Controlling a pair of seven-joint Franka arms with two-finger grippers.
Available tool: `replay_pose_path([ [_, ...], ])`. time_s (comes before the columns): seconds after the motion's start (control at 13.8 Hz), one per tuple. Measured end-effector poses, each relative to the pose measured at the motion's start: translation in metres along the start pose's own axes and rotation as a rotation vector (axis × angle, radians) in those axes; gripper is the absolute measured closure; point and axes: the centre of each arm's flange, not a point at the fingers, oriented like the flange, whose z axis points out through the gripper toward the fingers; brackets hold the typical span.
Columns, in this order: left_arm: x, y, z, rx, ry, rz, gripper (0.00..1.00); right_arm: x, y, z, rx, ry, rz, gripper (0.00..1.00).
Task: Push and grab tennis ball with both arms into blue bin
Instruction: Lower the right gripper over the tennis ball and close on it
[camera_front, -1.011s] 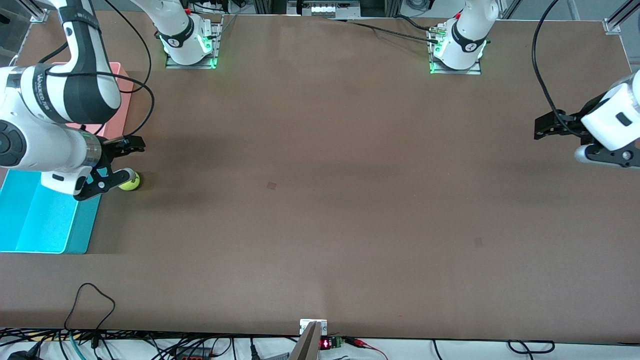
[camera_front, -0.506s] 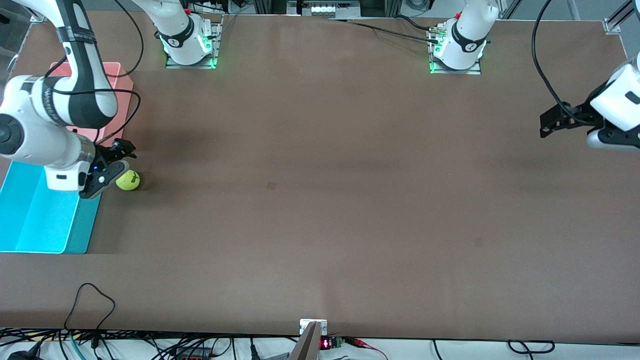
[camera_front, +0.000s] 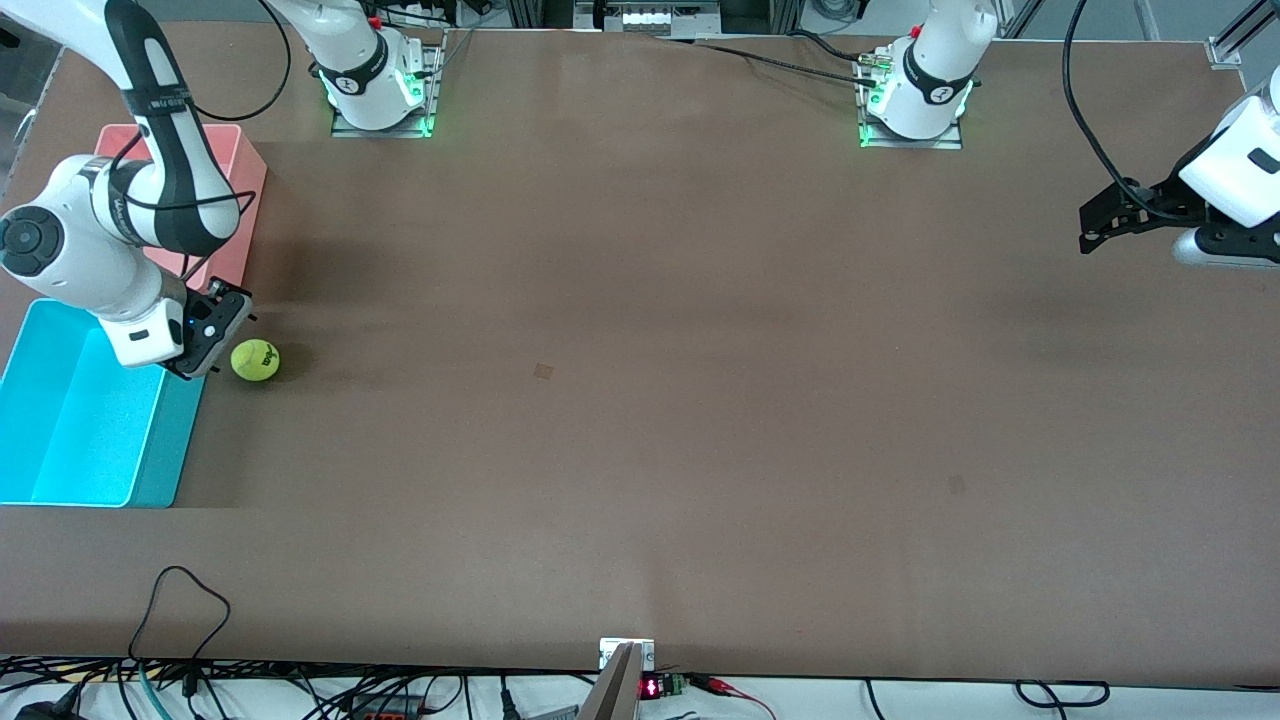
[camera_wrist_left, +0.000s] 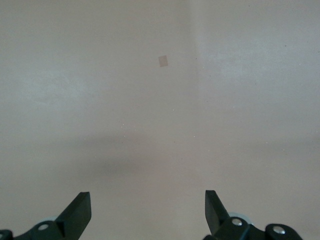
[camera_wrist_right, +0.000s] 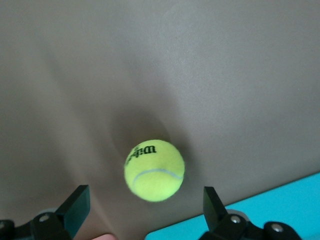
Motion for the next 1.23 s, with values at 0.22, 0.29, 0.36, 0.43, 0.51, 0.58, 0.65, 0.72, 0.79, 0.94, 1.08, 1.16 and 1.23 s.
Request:
replay_pose_path([
  [0.22,-0.005,0.004,0.002,0.0,-0.004,0.008,0.0,0.001,0.002,0.026,-0.004,0.004,-0.04,0.0],
  [0.29,-0.006,0.007,0.002,0.0,-0.004,0.012,0.0,0.002,0.002,0.031,-0.004,0.005,-0.049,0.0],
  [0.36,-0.006,0.009,0.001,0.0,-0.003,0.016,0.0,0.003,0.003,0.034,-0.005,0.006,-0.056,0.0],
  [0.43,-0.006,0.009,0.001,0.0,-0.003,0.017,0.0,0.003,0.004,0.035,-0.009,0.007,-0.064,0.0],
  [0.51,-0.007,0.009,0.002,0.0,-0.005,0.017,0.0,0.004,0.004,0.037,-0.012,0.008,-0.071,0.0],
  [0.58,-0.007,0.008,0.003,0.0,-0.006,0.015,0.0,0.004,0.005,0.039,-0.02,0.011,-0.077,0.0],
  [0.65,-0.007,0.008,0.003,0.0,-0.006,0.015,0.0,0.003,0.006,0.042,-0.023,0.011,-0.081,0.0],
  [0.72,-0.007,0.008,0.003,0.0,-0.006,0.015,0.0,0.003,0.006,0.044,-0.023,0.012,-0.087,0.0],
  [0.79,-0.007,0.008,0.003,0.0,-0.006,0.015,0.0,0.003,0.007,0.047,-0.022,0.012,-0.09,0.0],
  [0.94,-0.006,0.008,0.003,0.0,-0.004,0.015,0.0,0.003,0.007,0.051,-0.021,0.011,-0.093,0.0],
  [1.08,-0.007,0.008,0.003,0.0,-0.006,0.015,0.0,0.004,0.008,0.054,-0.022,0.012,-0.094,0.0],
  [1.16,-0.007,0.008,0.003,-0.002,-0.009,0.014,0.0,0.004,0.008,0.057,-0.023,0.012,-0.094,0.0],
  [1.23,-0.007,0.008,0.003,-0.009,-0.01,0.012,0.0,0.004,0.008,0.059,-0.022,0.013,-0.094,0.0],
])
